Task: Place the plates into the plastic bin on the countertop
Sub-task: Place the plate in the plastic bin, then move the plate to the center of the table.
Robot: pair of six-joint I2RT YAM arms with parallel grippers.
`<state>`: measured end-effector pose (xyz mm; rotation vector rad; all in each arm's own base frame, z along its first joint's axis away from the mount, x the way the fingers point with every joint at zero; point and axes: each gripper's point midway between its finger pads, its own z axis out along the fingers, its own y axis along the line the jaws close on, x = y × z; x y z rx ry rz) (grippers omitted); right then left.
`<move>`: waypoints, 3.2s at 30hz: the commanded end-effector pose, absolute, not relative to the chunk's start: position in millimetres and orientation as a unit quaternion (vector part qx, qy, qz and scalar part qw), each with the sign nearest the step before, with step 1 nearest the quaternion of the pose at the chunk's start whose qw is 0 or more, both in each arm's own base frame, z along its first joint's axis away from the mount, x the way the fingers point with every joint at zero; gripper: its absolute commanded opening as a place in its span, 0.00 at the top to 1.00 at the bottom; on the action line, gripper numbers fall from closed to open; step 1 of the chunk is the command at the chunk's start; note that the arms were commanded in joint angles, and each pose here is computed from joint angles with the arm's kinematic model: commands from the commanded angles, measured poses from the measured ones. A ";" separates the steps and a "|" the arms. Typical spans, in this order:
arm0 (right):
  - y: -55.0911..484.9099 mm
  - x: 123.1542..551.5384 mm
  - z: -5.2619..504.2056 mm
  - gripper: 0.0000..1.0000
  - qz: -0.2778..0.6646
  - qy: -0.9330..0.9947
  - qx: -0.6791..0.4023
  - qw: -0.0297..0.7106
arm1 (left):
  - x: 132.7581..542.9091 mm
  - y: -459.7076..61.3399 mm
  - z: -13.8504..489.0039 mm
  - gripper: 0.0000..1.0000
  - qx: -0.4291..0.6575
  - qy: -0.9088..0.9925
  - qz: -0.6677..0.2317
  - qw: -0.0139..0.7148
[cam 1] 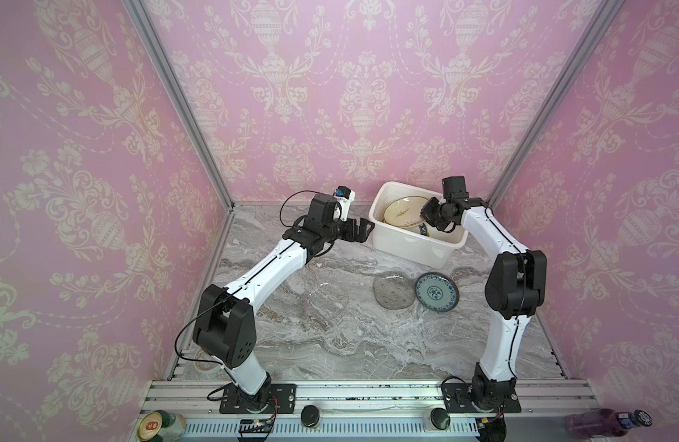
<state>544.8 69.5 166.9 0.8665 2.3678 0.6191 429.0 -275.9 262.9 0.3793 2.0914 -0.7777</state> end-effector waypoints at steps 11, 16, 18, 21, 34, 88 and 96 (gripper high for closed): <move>82.7 574.9 155.0 0.88 0.245 0.874 0.313 0.280 | 430.1 -268.6 266.9 0.01 0.157 0.845 -0.282 0.426; 82.8 577.1 144.7 0.81 0.239 0.876 0.317 0.273 | 430.3 -269.0 263.8 0.01 0.165 0.849 -0.276 0.419; 82.1 577.4 140.9 0.79 0.236 0.877 0.318 0.271 | 430.9 -268.9 263.3 0.01 0.168 0.851 -0.272 0.418; 81.0 576.6 136.3 0.74 0.230 0.880 0.320 0.266 | 431.7 -269.1 263.2 0.01 0.169 0.851 -0.270 0.416; 76.0 564.4 114.1 0.52 0.200 0.895 0.321 0.239 | 432.5 -268.0 263.6 0.01 0.166 0.852 -0.268 0.418; 169.0 343.1 224.7 0.23 0.270 0.935 0.040 0.226 | 353.6 -104.8 166.0 0.01 -0.147 0.936 -0.144 0.287; 107.5 300.1 162.3 0.26 0.172 0.948 0.205 0.174 | 350.8 -179.9 194.5 0.01 0.039 0.927 -0.230 0.292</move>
